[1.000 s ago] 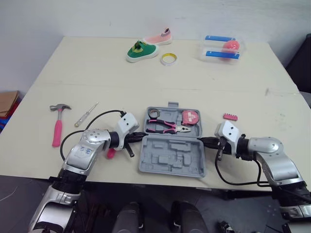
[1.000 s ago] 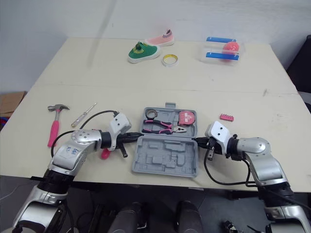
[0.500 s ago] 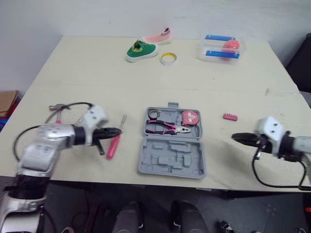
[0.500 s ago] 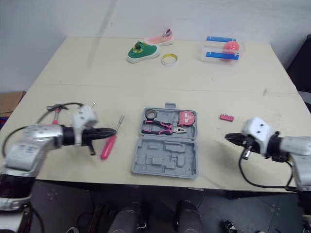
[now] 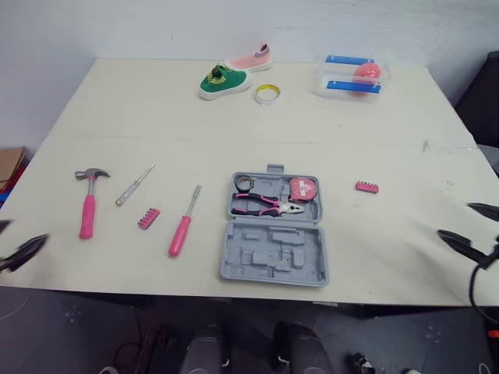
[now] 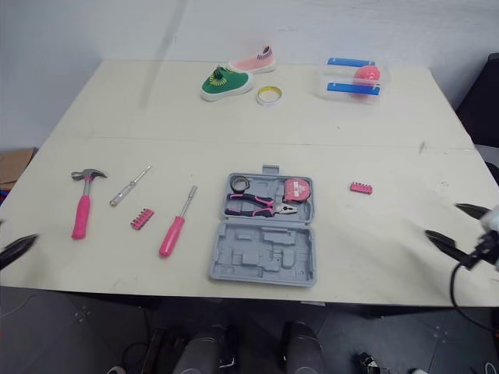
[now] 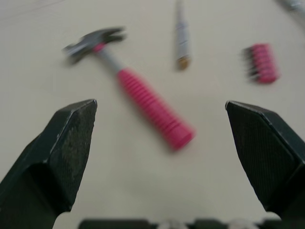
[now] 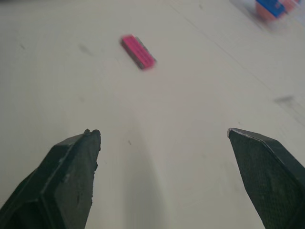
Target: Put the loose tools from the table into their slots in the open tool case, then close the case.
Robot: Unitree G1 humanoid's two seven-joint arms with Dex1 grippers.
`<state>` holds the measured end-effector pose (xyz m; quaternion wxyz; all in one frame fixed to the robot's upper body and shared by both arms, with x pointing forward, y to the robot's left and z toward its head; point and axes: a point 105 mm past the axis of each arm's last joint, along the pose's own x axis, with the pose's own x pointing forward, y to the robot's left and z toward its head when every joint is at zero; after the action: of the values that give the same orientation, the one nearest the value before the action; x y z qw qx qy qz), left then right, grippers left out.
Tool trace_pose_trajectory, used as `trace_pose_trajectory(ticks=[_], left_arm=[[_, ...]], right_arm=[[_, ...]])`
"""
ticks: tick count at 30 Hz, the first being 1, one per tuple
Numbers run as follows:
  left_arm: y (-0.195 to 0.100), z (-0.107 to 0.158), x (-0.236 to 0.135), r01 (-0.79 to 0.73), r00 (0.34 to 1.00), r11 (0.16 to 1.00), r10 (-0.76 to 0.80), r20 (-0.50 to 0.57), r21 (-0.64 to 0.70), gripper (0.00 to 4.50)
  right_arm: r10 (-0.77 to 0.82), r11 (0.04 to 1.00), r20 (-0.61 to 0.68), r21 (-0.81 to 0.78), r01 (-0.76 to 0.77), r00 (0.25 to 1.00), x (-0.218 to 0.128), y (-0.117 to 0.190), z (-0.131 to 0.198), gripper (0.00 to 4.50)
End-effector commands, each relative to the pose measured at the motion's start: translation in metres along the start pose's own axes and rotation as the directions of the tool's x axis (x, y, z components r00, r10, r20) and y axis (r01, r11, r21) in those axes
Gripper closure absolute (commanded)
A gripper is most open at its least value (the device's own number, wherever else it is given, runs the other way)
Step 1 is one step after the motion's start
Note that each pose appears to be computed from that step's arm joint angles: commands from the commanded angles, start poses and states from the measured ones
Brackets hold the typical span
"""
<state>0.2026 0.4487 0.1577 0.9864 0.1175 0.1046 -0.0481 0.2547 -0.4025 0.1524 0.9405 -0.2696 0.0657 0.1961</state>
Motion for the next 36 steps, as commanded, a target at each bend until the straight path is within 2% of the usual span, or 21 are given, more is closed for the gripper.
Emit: trace_pose_trajectory(ticks=[1, 3, 5, 8, 10, 13, 16, 18, 19, 21, 24, 26, 27, 32, 36], left_arm=[[0.038, -0.003, -0.035, -0.204, 0.979, 0.976, 0.205, -0.002, 0.076, 0.06], [0.051, -0.014, -0.051, -0.287, 0.956, 0.955, 0.290, -0.036, 0.068, 0.06], [0.054, -0.025, -0.060, -0.301, 0.948, 0.950, 0.308, -0.086, 0.082, 0.06], [0.061, -0.025, -0.064, -0.354, 0.929, 0.931, 0.361, -0.079, 0.088, 0.06], [0.061, -0.024, -0.063, -0.369, 0.925, 0.926, 0.374, -0.065, 0.080, 0.06], [0.052, -0.013, -0.057, -0.327, 0.945, 0.945, 0.327, -0.002, 0.006, 0.06], [0.036, -0.003, -0.046, -0.257, 0.966, 0.966, 0.258, 0.029, -0.038, 0.06], [0.017, 0.004, -0.032, -0.189, 0.981, 0.980, 0.192, 0.038, -0.066, 0.06], [0.007, 0.008, -0.026, -0.156, 0.986, 0.985, 0.160, 0.043, -0.078, 0.06], [-0.018, 0.014, -0.009, -0.076, 0.997, 0.993, 0.077, 0.008, -0.090, 0.06], [-0.039, 0.015, 0.010, -0.047, 0.997, 0.985, 0.037, -0.061, -0.165, 0.06], [-0.052, 0.013, 0.023, -0.045, 0.994, 0.957, 0.014, -0.111, -0.285, 0.06], [-0.055, 0.012, 0.026, -0.051, 0.991, 0.946, 0.009, -0.130, -0.321, 0.06], [-0.060, 0.020, 0.051, -0.122, 0.979, 0.954, 0.071, -0.191, -0.272, 0.06], [-0.079, 0.043, 0.077, -0.034, 0.992, 0.965, 0.001, -0.128, -0.259, 0.06]], right_arm=[[-0.093, 0.996, -0.036, -0.015, 0.093, 0.995, -0.029, -0.022, -0.007, 0.00], [-0.180, 0.984, -0.060, -0.014, 0.179, 0.982, -0.039, -0.033, -0.014, 0.00], [-0.192, 0.981, -0.093, -0.023, 0.190, 0.977, -0.044, -0.034, -0.022, 0.00], [-0.192, 0.981, -0.087, -0.001, 0.193, 0.977, -0.041, -0.033, -0.025, 0.00], [-0.236, 0.963, -0.049, 0.121, 0.240, 0.971, -0.036, -0.036, -0.028, 0.00], [-0.131, 0.972, 0.000, 0.194, 0.129, 0.991, -0.014, -0.021, -0.028, 0.00], [-0.065, 0.980, 0.055, 0.194, 0.053, 0.996, 0.004, -0.008, -0.023, 0.00], [-0.014, 0.982, 0.172, 0.186, -0.018, 0.985, 0.018, 0.004, -0.010, 0.00], [0.008, 0.982, 0.223, 0.181, -0.050, 0.975, 0.023, 0.009, -0.004, 0.00], [0.088, 0.973, 0.403, 0.161, -0.166, 0.911, 0.034, 0.025, 0.020, 0.00], [0.237, 0.954, 0.488, 0.048, -0.297, 0.840, 0.048, 0.052, 0.041, 0.00], [0.302, 0.938, 0.554, -0.025, -0.346, 0.776, 0.057, 0.069, 0.062, 0.00], [0.312, 0.934, 0.570, -0.036, -0.356, 0.760, 0.059, 0.073, 0.068, 0.00], [0.428, 0.883, 0.617, -0.133, -0.449, 0.660, 0.063, 0.105, 0.091, 0.00], [0.409, 0.893, 0.639, -0.136, -0.428, 0.652, 0.069, 0.106, 0.103, 0.00]])
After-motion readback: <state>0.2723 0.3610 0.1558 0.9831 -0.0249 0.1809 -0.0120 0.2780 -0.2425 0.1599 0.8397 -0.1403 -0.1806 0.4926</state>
